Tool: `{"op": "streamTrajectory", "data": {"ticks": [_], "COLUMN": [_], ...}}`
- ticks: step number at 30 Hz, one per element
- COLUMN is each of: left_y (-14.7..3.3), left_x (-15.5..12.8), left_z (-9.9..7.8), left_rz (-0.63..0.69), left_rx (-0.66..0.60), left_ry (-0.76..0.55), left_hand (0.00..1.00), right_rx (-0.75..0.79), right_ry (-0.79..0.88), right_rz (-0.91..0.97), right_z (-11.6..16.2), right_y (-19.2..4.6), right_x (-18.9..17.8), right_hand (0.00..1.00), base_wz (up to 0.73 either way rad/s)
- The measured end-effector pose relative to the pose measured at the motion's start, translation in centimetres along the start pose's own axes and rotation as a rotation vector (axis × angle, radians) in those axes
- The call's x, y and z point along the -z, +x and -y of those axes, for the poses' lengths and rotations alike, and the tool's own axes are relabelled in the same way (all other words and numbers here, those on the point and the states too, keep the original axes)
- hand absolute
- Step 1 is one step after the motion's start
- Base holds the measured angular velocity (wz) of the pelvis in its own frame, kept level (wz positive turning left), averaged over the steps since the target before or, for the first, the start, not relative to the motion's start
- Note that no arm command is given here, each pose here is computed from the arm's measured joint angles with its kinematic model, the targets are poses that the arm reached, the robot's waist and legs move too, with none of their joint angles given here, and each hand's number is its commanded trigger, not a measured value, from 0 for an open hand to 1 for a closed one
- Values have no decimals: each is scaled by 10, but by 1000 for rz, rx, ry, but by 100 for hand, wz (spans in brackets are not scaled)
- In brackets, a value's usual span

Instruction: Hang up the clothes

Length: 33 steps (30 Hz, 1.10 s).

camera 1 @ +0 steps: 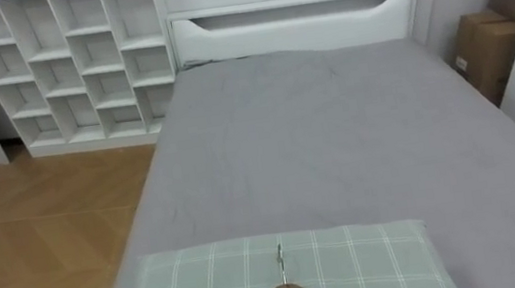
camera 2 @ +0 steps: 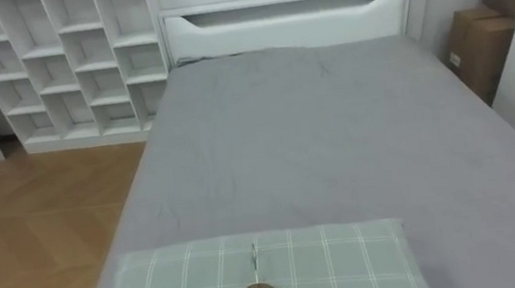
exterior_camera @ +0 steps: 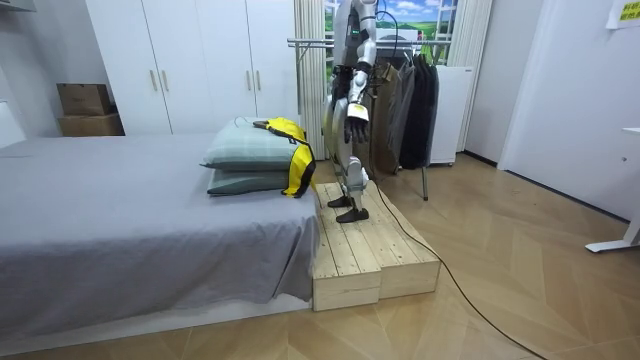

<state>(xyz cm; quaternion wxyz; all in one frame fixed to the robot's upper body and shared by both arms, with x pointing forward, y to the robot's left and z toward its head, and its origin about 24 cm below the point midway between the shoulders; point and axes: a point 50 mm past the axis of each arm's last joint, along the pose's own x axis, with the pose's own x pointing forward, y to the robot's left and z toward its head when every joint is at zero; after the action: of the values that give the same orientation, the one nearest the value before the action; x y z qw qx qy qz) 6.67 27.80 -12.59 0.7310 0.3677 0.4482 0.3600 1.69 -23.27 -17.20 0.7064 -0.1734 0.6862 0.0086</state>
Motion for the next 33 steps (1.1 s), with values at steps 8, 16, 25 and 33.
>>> {"op": "streamTrajectory", "data": {"ticks": [8,16,25,33], "left_y": [-3,-14,-18,-26], "left_x": [-51,-74,-75,-77], "left_z": [-10,-4,0,11], "left_rz": [346,529,571,642], "left_rx": [-112,-116,-96,-22], "left_ry": [58,103,152,252], "left_hand": [0,0,0,0], "right_rx": [13,24,1,-6], "right_ry": [-55,-62,-69,-71], "right_rz": [37,41,30,31], "right_z": [3,10,8,8], "right_y": [0,0,0,0], "right_x": [-8,-10,-8,-9], "right_hand": [0,0,0,0], "base_wz": [1,-4,0,0]}}
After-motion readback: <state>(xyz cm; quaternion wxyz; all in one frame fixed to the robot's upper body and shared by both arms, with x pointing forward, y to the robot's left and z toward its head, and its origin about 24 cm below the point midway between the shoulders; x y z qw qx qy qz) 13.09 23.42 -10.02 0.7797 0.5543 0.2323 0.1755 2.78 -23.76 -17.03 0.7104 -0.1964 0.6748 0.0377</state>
